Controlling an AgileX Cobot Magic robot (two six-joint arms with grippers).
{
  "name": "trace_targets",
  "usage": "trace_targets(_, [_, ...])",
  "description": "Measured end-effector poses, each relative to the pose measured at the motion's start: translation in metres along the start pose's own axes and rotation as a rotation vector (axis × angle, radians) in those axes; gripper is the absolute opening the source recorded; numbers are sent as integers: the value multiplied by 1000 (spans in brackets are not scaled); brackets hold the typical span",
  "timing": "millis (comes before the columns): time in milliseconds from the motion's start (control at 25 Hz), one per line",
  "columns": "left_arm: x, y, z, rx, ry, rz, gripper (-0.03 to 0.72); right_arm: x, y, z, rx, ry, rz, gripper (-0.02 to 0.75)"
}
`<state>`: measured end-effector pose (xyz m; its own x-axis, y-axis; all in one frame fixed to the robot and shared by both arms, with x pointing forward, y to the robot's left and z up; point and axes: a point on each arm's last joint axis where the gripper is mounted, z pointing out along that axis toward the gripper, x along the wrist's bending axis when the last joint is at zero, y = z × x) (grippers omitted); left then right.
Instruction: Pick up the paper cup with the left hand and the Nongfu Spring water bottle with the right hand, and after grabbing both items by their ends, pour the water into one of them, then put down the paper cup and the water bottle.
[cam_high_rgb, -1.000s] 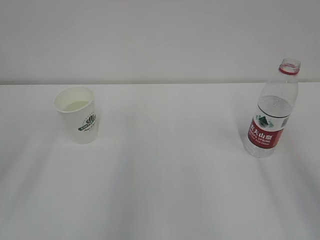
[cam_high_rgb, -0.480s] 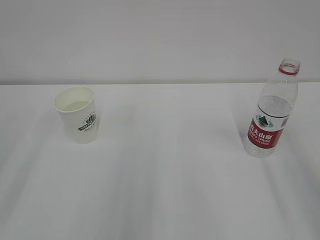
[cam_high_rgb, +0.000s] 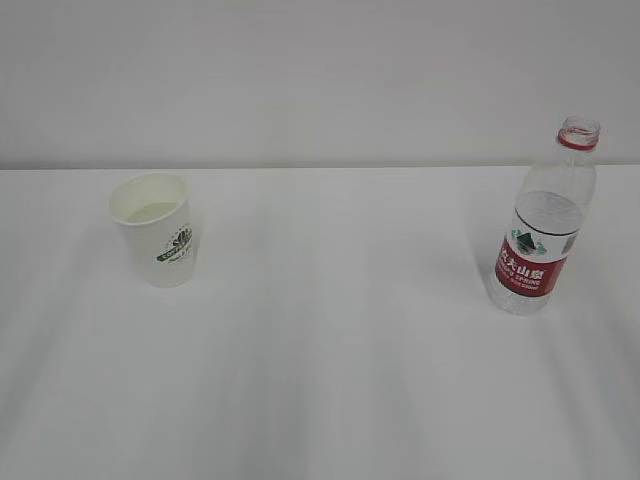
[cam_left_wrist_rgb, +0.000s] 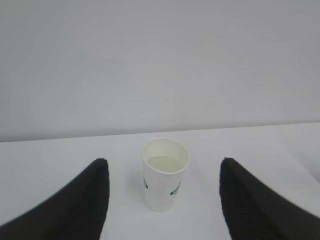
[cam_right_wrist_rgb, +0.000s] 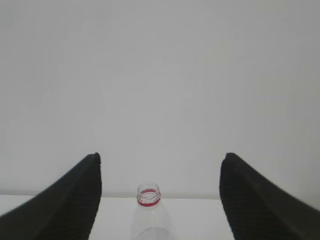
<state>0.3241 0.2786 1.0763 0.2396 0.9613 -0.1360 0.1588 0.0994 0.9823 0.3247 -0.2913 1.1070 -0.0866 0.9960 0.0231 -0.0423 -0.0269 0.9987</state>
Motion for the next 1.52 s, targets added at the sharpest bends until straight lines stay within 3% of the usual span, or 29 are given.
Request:
trace_targets(280, [-1,17,-13,17,15,-4,505,-2,4,-9,80,-28,6,556])
trace_targets(720, [3,13,-36,171,70,-16,505,-6,2,-46,125,-65,19,555])
trace_targets(1320, [1,-1,-66,227,21,-71,496,-7,1,-90,183,-71,85,555])
trace_targets(1520, [0,-7,-71,267,8,-73,495,-7,1,-98,253,-71,87,555])
